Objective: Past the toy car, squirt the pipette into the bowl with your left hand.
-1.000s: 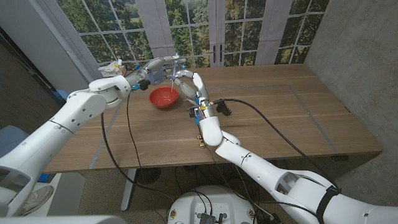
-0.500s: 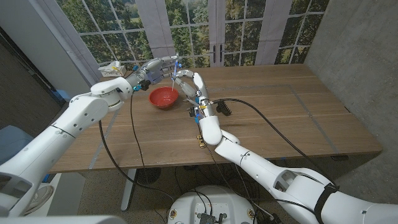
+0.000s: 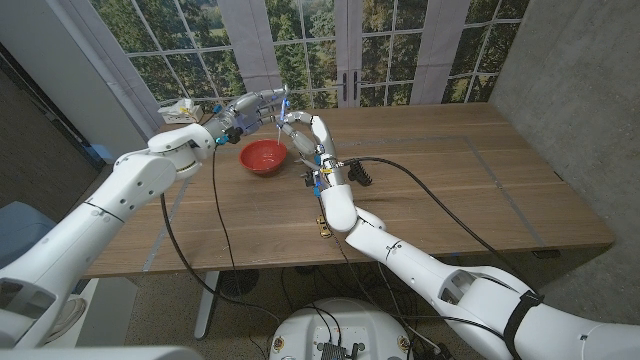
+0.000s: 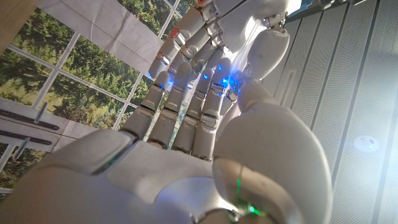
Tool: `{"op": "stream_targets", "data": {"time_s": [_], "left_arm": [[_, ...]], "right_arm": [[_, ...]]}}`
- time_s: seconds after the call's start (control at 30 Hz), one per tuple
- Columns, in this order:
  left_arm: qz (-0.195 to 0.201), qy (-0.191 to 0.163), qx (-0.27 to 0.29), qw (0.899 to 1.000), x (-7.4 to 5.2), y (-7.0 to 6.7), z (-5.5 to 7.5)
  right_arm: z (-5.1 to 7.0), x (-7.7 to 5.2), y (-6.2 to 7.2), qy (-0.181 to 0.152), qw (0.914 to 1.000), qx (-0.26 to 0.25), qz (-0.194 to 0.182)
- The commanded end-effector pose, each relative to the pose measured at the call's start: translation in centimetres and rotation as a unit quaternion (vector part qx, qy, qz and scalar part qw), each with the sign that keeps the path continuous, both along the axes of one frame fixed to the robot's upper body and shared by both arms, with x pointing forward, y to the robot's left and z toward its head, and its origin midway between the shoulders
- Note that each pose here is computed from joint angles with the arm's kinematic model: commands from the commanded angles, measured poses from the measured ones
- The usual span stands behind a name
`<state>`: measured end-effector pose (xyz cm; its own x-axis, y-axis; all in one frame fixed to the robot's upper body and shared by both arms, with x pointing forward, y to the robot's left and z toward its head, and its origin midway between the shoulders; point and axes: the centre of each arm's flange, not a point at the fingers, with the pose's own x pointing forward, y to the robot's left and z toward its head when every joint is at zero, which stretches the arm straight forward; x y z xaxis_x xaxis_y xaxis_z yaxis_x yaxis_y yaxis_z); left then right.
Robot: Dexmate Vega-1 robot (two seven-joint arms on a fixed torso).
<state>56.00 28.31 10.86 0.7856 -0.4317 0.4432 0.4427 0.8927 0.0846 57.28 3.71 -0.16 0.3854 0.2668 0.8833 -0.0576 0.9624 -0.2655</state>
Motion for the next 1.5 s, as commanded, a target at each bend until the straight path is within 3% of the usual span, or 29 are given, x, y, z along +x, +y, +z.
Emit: {"op": "stream_targets", "data": {"time_s": [0.03,0.7,1.17,1.33,1.5], "left_arm": [[-0.026,0.014,0.015,0.999,0.5,-0.3,0.4],[-0.003,0.006,0.000,1.000,0.6,-0.2,0.6],[0.010,-0.003,0.007,1.000,0.6,-0.3,1.2],[0.022,-0.014,0.015,1.000,0.3,-0.2,1.4],[0.051,-0.034,0.028,0.998,-0.1,0.0,1.7]], "right_arm": [[0.0,0.1,0.0,-0.008,1.0000,0.000,0.001],[0.2,0.8,-0.1,0.002,1.0000,-0.001,0.003],[0.1,1.4,-1.0,0.021,0.9998,-0.007,-0.004],[0.1,1.7,-1.6,0.027,0.9996,-0.010,0.007],[0.0,2.3,-2.5,0.046,0.9979,-0.010,0.045]]}}
